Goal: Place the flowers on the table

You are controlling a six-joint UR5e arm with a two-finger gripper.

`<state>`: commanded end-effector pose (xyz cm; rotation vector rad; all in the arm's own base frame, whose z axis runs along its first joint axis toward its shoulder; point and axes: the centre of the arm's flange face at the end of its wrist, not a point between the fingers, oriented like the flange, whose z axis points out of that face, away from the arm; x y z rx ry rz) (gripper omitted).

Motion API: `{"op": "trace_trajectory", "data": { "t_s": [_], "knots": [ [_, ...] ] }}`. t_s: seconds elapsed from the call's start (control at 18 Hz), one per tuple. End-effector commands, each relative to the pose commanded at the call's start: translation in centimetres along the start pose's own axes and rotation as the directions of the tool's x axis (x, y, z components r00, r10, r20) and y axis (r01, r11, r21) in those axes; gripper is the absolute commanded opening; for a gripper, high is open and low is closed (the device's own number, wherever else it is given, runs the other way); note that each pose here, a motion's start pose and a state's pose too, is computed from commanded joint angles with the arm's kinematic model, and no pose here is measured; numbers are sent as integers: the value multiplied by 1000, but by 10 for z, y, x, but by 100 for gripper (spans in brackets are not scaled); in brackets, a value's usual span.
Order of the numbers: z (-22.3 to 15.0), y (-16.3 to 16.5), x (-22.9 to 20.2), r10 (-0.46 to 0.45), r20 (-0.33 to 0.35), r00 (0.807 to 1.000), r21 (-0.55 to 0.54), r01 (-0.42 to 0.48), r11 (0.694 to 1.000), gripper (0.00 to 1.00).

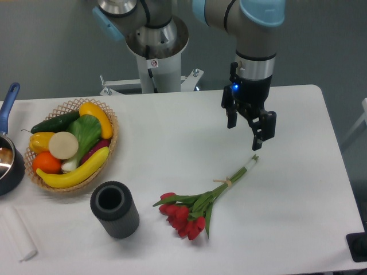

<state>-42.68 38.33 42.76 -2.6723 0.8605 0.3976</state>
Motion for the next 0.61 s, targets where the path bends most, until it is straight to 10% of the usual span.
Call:
{"op": "trace_trajectory", "data": {
  "t_s": [0.61],
  "knots": [
    [0, -2, -1, 0, 3, 1000, 20, 0, 1000, 100]
  ]
}}
